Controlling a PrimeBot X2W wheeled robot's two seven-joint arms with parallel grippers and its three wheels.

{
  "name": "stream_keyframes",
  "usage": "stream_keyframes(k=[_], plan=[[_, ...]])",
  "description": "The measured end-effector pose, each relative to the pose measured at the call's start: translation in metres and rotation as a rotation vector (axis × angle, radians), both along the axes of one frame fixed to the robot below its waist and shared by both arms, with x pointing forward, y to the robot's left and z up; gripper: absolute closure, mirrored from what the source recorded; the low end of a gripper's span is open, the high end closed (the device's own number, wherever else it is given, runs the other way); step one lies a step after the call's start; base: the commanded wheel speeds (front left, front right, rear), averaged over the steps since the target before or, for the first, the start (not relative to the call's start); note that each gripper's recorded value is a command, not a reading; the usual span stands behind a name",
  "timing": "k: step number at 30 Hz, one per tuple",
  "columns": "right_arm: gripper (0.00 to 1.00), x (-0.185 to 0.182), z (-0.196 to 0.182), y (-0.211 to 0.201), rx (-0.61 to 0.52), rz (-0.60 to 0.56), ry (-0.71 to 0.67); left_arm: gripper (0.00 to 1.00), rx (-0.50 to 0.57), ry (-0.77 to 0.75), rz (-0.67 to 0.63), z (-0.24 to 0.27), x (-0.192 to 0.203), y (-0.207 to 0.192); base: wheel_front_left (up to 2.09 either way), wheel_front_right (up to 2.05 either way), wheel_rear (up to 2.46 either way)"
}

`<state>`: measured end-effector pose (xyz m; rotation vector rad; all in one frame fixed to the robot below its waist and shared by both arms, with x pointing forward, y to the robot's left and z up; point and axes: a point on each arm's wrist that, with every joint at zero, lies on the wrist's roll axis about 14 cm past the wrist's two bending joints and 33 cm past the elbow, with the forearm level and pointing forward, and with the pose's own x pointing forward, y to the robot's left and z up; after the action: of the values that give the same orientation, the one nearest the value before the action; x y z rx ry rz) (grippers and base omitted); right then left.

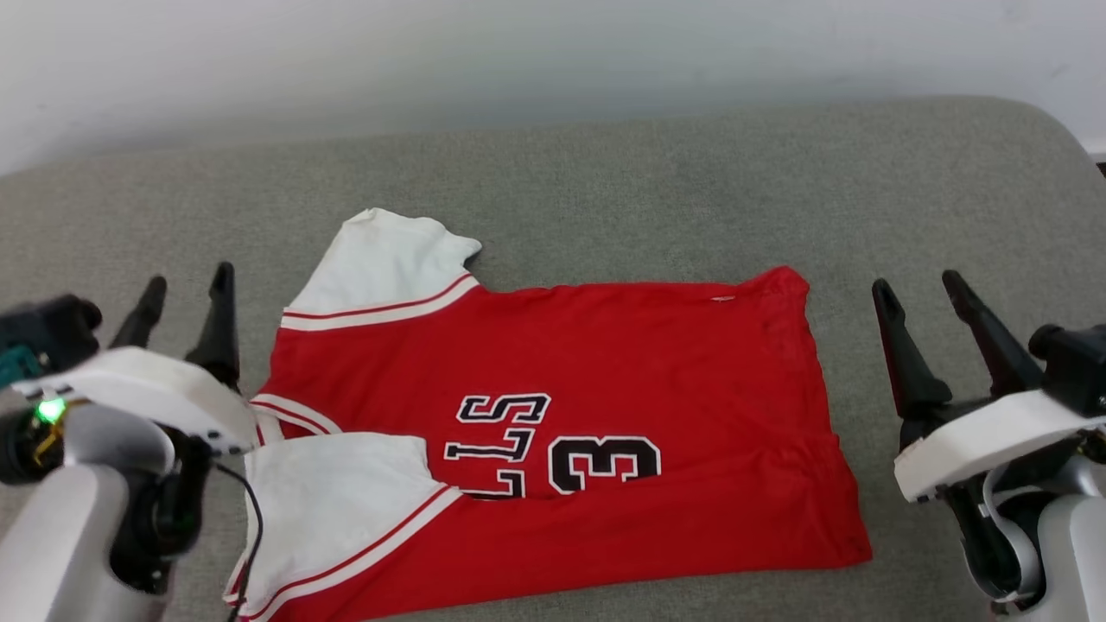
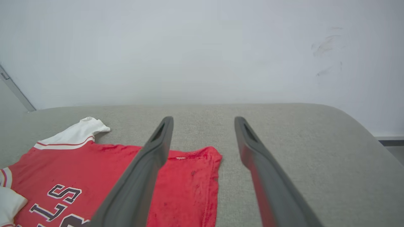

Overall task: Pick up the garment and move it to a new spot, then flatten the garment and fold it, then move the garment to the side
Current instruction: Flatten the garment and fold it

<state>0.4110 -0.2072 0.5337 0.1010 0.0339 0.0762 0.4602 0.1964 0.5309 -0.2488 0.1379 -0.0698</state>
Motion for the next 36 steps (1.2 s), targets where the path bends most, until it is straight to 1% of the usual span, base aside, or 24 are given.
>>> stream_keyframes(k=[5,9,15,16,21,25,27,33,34,35,36], plan=[[0.00,0.018,0.014,0.006,0.001,-0.006,-0.075,0.00,0.032,-0.015,-0.034,0.005,0.046,-0.003,0.00,0.00,0.00],[0.00,0.033,0.011,0.007,-0.021,-0.010,-0.088,0.00,0.067,0.056,-0.121,-0.011,0.083,-0.017,0.00,0.00,0.00],[0.00,0.047,0.000,0.003,-0.048,-0.025,-0.078,0.00,0.126,0.235,-0.279,-0.039,0.130,-0.038,0.00,0.00,0.00],[0.00,0.048,-0.007,-0.002,-0.061,-0.041,-0.060,0.00,0.166,0.334,-0.345,-0.049,0.148,-0.048,0.00,0.00,0.00],[0.00,0.048,-0.016,-0.009,-0.075,-0.061,-0.037,0.00,0.226,0.582,-0.442,-0.084,0.155,-0.058,0.00,0.00,0.00],[0.00,0.048,-0.025,-0.013,-0.077,-0.074,-0.020,0.00,0.249,0.743,-0.441,-0.112,0.158,-0.051,0.00,0.00,0.00],[0.00,0.048,-0.031,-0.015,-0.072,-0.082,-0.002,0.00,0.257,0.834,-0.445,-0.134,0.153,-0.050,0.00,0.00,0.00],[0.00,0.046,-0.052,-0.025,-0.063,-0.115,0.051,0.00,0.205,0.975,-0.445,-0.171,0.149,-0.054,0.00,0.00,0.00],[0.00,0.045,-0.054,-0.027,-0.063,-0.120,0.058,0.12,0.196,0.991,-0.438,-0.174,0.149,-0.054,0.00,0.00,0.00],[0.00,0.044,-0.056,-0.028,-0.062,-0.125,0.064,0.69,0.179,1.006,-0.434,-0.176,0.149,-0.055,0.00,0.00,0.00],[0.00,0.044,-0.058,-0.029,-0.062,-0.129,0.069,1.00,0.166,1.016,-0.428,-0.178,0.148,-0.055,0.00,0.00,0.00]])
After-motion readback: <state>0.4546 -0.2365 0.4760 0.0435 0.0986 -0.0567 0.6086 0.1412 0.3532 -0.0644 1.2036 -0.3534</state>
